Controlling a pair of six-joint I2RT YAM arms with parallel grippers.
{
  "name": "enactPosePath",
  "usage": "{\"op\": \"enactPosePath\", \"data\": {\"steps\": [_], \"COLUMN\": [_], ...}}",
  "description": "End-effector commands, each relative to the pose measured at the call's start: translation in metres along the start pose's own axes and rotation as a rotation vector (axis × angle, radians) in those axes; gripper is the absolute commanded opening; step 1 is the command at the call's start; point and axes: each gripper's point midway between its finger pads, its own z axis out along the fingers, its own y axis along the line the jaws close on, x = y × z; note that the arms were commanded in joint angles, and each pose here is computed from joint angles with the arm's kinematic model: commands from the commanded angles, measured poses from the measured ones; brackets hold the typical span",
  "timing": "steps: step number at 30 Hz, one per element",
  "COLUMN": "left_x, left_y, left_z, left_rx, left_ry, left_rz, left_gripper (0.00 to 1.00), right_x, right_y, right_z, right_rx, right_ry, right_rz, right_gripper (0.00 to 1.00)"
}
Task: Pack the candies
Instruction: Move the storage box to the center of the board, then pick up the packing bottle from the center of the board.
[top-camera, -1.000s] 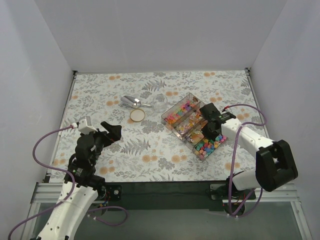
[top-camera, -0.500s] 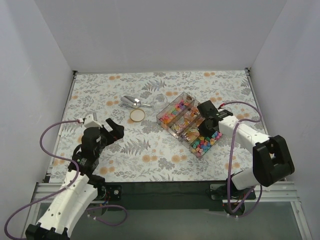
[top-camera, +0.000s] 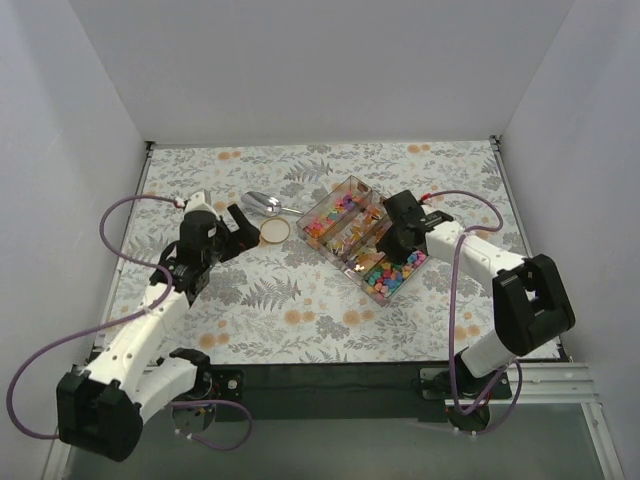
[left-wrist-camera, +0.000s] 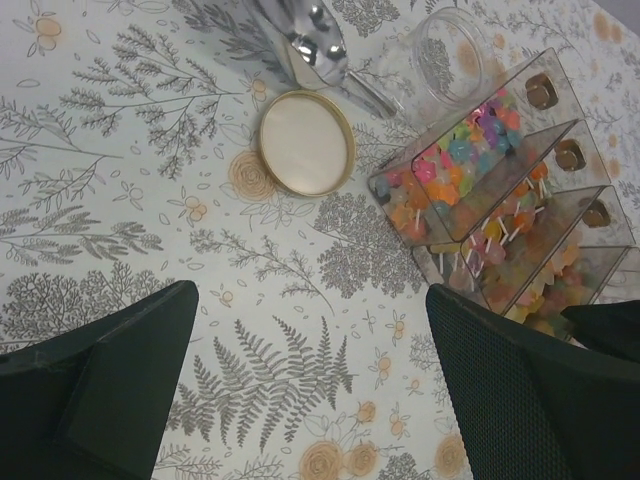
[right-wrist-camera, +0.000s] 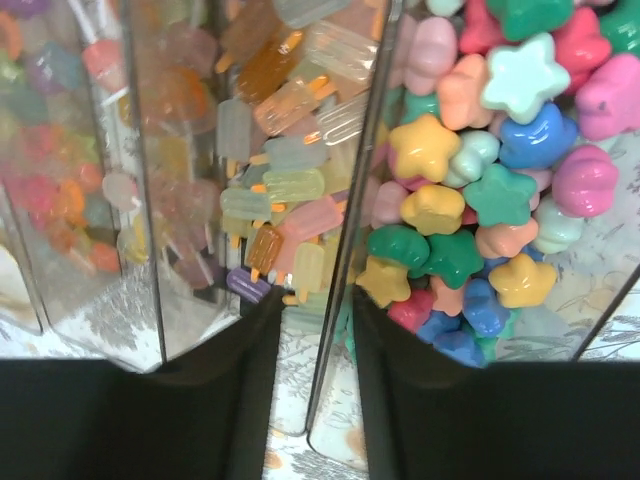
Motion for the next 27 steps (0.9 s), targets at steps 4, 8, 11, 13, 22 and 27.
{"op": "enactPosePath", "data": {"steps": [4, 8, 11, 13, 22, 27], "left_x": [-0.046, -0.039, -0.051, -0.035, -0.023, -0.010], "left_y": [-0.050, -0.069, -0.089, -0.082, -0.102, -0.097], "left_z": [0.035, 0.091, 0.119, 0.150, 0.232, 0.243], "left_rx": [0.062, 0.070, 0.093, 0.046, 0.021, -0.019], "left_ry": [0.013, 0.139, 0.168, 0.247, 0.308, 0.340], "left_rz": [0.054, 0.081, 0.083, 0.088, 0.147, 0.184], "left_gripper": [0.98, 0.95, 0.91, 0.88, 0.73, 0.70], "right_x": [-0.038, -0.051, -0.055, -0.059, -0.050, -0.050], "right_y": [0.030, 0.016, 0.006, -0.003, -0.027, -0.035], "right_z": [-0.060, -0.084, -0.099, -0.108, -0.117, -0.118], "right_rx": [-0.189, -0.199, -0.219, -0.219, -0.266, -0.262], "right_ry": [-0.179, -0.265, -0.314, -0.358, -0.405, -0.429], "right_rz": [-0.145, -0.357, -0.436, -0.487, -0.616, -0.615], "right_gripper": [0.63, 0.84, 0.90, 0.90, 0.90, 0.90]}}
